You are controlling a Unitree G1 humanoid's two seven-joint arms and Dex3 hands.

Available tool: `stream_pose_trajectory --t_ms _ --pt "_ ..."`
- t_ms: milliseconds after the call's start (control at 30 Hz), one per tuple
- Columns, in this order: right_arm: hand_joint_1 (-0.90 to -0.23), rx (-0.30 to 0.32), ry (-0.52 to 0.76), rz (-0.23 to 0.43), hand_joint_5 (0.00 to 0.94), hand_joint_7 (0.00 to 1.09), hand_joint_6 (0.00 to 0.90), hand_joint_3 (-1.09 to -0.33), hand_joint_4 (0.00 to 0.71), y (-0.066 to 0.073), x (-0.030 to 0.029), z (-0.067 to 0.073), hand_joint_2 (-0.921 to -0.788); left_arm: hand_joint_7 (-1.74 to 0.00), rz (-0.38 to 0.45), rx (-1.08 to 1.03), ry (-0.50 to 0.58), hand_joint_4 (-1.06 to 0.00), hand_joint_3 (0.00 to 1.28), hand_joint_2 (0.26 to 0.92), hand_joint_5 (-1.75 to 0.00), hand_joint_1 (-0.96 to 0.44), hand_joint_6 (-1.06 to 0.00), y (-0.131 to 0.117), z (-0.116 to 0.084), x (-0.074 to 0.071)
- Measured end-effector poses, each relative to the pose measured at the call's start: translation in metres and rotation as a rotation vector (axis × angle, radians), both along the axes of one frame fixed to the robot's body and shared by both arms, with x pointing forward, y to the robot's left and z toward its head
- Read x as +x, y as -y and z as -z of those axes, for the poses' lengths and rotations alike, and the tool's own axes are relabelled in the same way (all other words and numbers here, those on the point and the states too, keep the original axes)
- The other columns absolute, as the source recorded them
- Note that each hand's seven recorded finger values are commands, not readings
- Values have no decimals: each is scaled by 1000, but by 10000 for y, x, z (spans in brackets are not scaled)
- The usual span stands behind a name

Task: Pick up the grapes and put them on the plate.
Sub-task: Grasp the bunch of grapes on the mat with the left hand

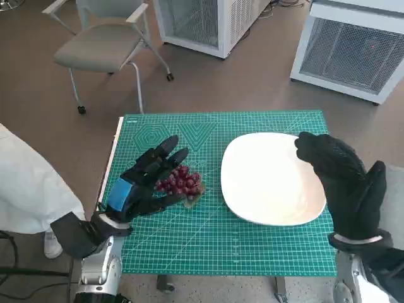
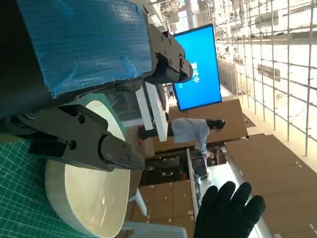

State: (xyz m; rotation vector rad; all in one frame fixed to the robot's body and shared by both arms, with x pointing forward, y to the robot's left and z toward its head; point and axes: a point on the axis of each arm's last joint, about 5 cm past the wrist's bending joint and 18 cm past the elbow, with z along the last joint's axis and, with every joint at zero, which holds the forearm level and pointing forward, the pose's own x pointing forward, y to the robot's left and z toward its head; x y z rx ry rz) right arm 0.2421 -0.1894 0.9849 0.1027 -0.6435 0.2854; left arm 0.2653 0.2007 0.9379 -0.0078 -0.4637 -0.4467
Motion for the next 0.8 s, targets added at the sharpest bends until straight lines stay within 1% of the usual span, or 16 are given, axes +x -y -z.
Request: stream_pose_trajectory --t_ms 167,267,400,467,533,633,800 --pt "-438 0 1 -1 607 935 184 -614 452 -2 -1 -2 -921 -1 -4 5 4 -434 30 921 0 -190 -410 -1 -10 -1" --pt "-438 0 2 -2 608 936 184 -614 451 -4 -2 -4 -921 0 -37 63 17 -380 27 915 0 -200 -386 -9 -33 -3" --pt "-438 0 5 -2 609 937 183 -615 450 -4 -2 -6 -921 0 -120 233 32 -231 12 879 1 -189 -298 -51 -85 -7" --pt "-438 0 7 -1 609 937 182 -615 450 -3 -3 -7 -921 0 -157 328 34 -148 7 848 0 -148 -256 -76 -124 -10" --pt "-437 1 8 -1 610 938 182 -615 449 -2 -3 -9 -921 0 -190 431 32 -91 5 821 -1 -93 -234 -94 -181 -12" --pt "-436 1 10 0 611 939 180 -616 448 -2 -4 -10 -921 -1 -233 595 24 -49 3 796 -1 -25 -220 -102 -290 -16" --pt "-435 1 11 -1 615 941 179 -616 447 -2 -5 -11 -921 -2 -316 858 -12 -42 2 787 -4 28 -218 -46 -484 -39"
